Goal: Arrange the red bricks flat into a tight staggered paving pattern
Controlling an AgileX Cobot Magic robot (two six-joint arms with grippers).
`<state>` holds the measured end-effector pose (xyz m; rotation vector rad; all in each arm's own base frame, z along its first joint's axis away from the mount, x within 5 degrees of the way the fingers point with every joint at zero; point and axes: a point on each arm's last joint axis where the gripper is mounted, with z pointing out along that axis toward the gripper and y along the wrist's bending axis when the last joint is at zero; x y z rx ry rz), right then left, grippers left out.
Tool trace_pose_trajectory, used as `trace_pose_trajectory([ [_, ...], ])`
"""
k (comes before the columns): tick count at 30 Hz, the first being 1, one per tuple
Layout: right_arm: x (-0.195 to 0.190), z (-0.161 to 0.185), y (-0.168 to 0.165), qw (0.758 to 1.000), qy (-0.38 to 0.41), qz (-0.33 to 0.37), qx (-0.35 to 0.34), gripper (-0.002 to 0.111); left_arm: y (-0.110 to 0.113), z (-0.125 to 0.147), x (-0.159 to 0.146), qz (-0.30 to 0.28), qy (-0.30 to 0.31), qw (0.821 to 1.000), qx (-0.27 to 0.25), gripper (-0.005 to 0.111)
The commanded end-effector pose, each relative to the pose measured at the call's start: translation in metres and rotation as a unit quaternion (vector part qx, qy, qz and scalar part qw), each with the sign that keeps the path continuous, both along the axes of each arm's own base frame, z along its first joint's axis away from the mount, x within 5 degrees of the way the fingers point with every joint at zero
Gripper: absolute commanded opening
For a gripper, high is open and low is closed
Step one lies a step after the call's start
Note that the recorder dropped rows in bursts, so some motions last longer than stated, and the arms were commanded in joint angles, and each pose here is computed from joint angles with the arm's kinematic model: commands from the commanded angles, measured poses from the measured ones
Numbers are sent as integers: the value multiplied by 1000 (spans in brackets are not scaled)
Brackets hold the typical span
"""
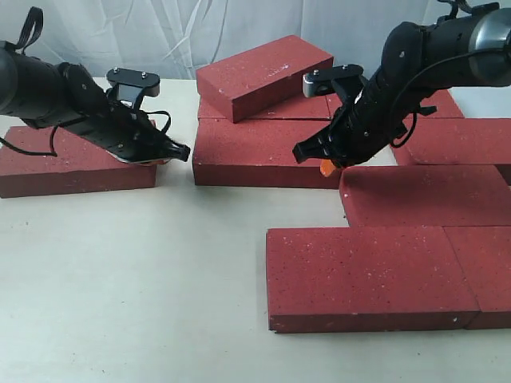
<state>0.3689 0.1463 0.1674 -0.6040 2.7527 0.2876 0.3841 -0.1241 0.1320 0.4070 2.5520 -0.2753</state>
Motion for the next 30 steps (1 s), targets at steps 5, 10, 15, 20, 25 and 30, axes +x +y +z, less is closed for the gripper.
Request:
trace_pose_trajectory([
  [5,7,-20,1,1000,-14,3,-10,-1,-4,-16,-2,6,24,1000,-4,0],
  [10,9,-20,1,1000,-26,7,-16,-1,-7,-3,2,-1,12,1000,-10,0],
  [15,10,-20,0,999,-30,11,-20,-1,-10,18,1,-6,-13,1000,-18,0],
  [20,10,-20,0,999,-34,10,-19,-1,-11,17,-1,-7,0,1000,-23,0],
  [25,8,-17,1,1000,-26,7,-14,-1,-11,16,0,1,-4,1000,-31,0],
  [30,5,6,1,999,-44,3,1,-1,-12,7,3,17,1,999,-39,0],
])
